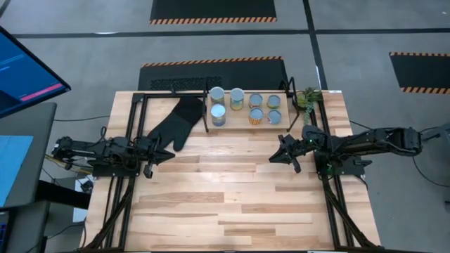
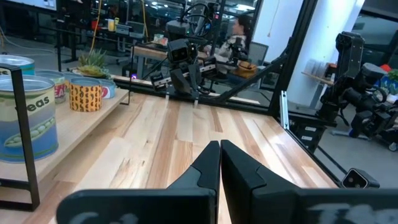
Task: Pick and place cans onto a shelf
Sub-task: Return to Home Position
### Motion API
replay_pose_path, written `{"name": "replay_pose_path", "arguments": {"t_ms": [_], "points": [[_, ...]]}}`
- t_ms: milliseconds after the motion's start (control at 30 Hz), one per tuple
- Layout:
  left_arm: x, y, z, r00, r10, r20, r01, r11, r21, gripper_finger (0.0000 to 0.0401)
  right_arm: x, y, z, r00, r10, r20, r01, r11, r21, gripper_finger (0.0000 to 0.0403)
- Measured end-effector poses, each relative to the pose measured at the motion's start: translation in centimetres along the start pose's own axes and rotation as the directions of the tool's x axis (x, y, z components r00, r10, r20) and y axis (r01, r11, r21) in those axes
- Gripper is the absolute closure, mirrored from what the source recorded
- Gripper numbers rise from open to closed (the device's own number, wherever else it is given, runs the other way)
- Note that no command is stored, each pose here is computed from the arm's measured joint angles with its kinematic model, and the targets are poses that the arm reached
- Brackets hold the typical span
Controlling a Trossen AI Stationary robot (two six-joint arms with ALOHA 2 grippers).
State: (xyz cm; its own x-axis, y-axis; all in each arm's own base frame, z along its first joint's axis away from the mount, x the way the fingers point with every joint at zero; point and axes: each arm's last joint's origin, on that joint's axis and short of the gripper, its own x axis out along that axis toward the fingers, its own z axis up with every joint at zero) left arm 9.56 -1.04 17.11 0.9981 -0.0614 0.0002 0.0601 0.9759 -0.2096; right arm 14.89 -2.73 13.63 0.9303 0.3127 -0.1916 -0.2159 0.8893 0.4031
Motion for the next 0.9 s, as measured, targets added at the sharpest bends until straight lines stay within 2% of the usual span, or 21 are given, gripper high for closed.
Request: {"name": "replay_pose_path", "arguments": {"t_ms": [900], "points": [[0.0, 0.0, 0.0, 1.0, 0.0, 0.0, 0.0, 1.0, -0.016, 0.0401, 0.0, 0.0, 0.02, 1.0, 0.0, 0.001, 0.0, 1.0, -0.001, 0.0339]]}}
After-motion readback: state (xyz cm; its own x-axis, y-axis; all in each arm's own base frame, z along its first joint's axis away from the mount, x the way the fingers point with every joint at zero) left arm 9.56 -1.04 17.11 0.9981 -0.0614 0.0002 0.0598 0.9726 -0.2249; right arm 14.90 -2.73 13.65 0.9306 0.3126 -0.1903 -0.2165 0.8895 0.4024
